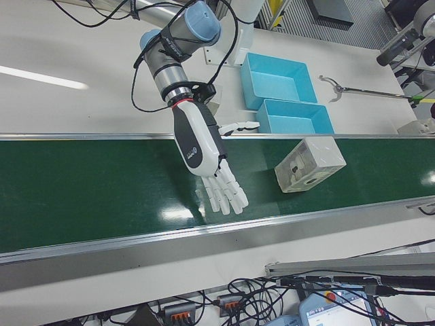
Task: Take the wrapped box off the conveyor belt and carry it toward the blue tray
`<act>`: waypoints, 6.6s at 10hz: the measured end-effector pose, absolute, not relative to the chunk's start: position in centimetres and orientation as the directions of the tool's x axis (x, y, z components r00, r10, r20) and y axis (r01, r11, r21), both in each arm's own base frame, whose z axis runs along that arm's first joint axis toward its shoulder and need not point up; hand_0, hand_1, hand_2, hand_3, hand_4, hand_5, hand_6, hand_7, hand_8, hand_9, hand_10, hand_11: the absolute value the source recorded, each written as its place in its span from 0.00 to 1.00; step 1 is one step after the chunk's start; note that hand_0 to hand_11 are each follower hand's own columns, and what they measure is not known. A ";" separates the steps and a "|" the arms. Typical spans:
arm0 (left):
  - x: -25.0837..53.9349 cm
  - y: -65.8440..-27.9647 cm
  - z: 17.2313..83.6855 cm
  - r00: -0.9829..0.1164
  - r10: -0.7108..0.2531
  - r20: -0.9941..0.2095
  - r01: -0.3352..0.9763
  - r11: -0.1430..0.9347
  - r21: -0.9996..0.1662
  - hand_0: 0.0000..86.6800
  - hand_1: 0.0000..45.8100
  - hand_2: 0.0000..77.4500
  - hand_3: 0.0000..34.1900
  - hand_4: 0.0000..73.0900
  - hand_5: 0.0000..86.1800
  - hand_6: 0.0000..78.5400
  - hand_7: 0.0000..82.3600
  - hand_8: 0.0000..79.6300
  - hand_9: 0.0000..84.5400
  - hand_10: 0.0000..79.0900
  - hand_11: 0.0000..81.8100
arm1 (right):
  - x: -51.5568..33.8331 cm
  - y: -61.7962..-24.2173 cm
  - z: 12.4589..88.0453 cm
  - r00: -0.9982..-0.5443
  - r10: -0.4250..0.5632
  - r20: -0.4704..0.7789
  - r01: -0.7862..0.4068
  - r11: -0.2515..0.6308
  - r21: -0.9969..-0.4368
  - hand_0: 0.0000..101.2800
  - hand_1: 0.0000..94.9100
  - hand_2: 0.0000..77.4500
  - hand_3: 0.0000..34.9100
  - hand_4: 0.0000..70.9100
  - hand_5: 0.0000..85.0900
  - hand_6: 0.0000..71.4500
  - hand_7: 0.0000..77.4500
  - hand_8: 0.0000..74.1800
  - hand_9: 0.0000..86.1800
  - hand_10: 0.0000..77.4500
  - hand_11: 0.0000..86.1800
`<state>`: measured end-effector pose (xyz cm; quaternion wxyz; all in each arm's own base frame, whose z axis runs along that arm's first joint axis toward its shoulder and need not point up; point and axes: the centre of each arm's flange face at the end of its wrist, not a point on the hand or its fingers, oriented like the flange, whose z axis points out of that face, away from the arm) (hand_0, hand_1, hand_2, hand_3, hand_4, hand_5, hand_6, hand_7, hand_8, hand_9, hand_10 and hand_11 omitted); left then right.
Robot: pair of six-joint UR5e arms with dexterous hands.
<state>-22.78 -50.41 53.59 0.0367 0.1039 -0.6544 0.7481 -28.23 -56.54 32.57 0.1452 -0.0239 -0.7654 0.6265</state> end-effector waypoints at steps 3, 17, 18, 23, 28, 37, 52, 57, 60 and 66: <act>-22.8 -50.4 53.6 -0.976 -0.081 0.203 -0.191 -0.141 -0.971 0.00 0.00 0.01 0.00 0.00 0.01 0.00 0.00 0.00 0.00 0.00 0.00 | -28.9 -56.7 32.5 -0.955 0.224 0.195 -0.147 0.213 -0.966 0.41 0.10 0.15 0.18 0.00 0.04 0.00 0.00 0.02 0.02 0.01 0.03; -22.8 -50.4 53.6 -0.976 -0.081 0.203 -0.191 -0.141 -0.971 0.00 0.00 0.01 0.00 0.00 0.01 0.00 0.01 0.00 0.00 0.01 0.00 | -33.1 -57.7 32.1 -0.952 0.251 0.174 -0.111 0.247 -0.963 0.42 0.12 0.18 0.23 0.04 0.08 0.00 0.00 0.01 0.02 0.00 0.03; -22.8 -50.4 53.6 -0.976 -0.081 0.203 -0.191 -0.141 -0.971 0.00 0.00 0.01 0.00 0.00 0.01 0.00 0.00 0.00 0.00 0.00 0.00 | -33.1 -57.6 32.2 -0.952 0.251 0.173 -0.110 0.247 -0.963 0.42 0.12 0.18 0.23 0.04 0.07 0.00 0.00 0.01 0.02 0.00 0.03; -22.8 -50.4 53.6 -0.976 -0.081 0.203 -0.191 -0.141 -0.971 0.00 0.00 0.01 0.00 0.00 0.01 0.00 0.00 0.00 0.00 0.00 0.00 | -33.2 -57.6 32.2 -0.952 0.253 0.172 -0.108 0.247 -0.963 0.42 0.12 0.18 0.22 0.03 0.08 0.00 0.00 0.01 0.02 0.00 0.02; -22.8 -50.4 53.6 -0.976 -0.081 0.203 -0.191 -0.141 -0.971 0.00 0.00 0.01 0.00 0.00 0.01 0.00 0.00 0.00 0.00 0.00 0.00 | -33.2 -57.6 32.1 -0.954 0.251 0.167 -0.103 0.249 -0.963 0.42 0.11 0.18 0.20 0.05 0.09 0.00 0.01 0.02 0.02 0.00 0.02; -22.8 -50.4 53.6 -0.976 -0.081 0.203 -0.191 -0.141 -0.971 0.00 0.00 0.01 0.00 0.00 0.01 0.00 0.00 0.00 0.00 0.00 0.00 | -33.0 -57.7 31.1 -0.961 0.242 0.134 -0.062 0.283 -0.957 0.41 0.02 0.38 0.00 0.25 0.61 0.46 0.51 0.65 0.42 0.44 0.56; -22.8 -50.4 53.6 -0.976 -0.081 0.203 -0.191 -0.141 -0.971 0.00 0.00 0.01 0.00 0.00 0.01 0.00 0.00 0.00 0.00 0.01 0.00 | -45.1 -42.1 18.4 -0.916 0.391 -0.095 0.270 0.422 -0.865 0.44 0.05 0.41 0.00 0.20 0.62 0.53 0.46 0.32 0.37 0.16 0.22; -22.8 -50.4 53.6 -0.976 -0.081 0.203 -0.191 -0.141 -0.971 0.00 0.00 0.01 0.00 0.00 0.01 0.00 0.00 0.00 0.00 0.01 0.00 | -48.3 -37.9 16.4 -0.878 0.466 -0.108 0.323 0.410 -0.853 0.45 0.04 0.42 0.01 0.21 0.62 0.43 0.51 0.00 0.07 0.05 0.08; -22.8 -50.4 53.6 -0.976 -0.081 0.203 -0.191 -0.141 -0.971 0.00 0.00 0.01 0.00 0.00 0.01 0.00 0.00 0.00 0.00 0.01 0.00 | -47.7 -36.6 15.8 -0.871 0.480 -0.106 0.326 0.403 -0.855 0.48 0.04 0.42 0.34 0.03 0.60 0.05 0.20 0.00 0.02 0.00 0.03; -22.8 -50.4 53.6 -0.976 -0.081 0.203 -0.191 -0.141 -0.971 0.00 0.00 0.01 0.00 0.00 0.01 0.00 0.00 0.00 0.00 0.01 0.00 | -44.0 -35.3 15.2 -0.871 0.482 -0.096 0.315 0.396 -0.863 0.51 0.22 0.30 0.87 0.00 0.03 0.00 0.08 0.00 0.02 0.00 0.01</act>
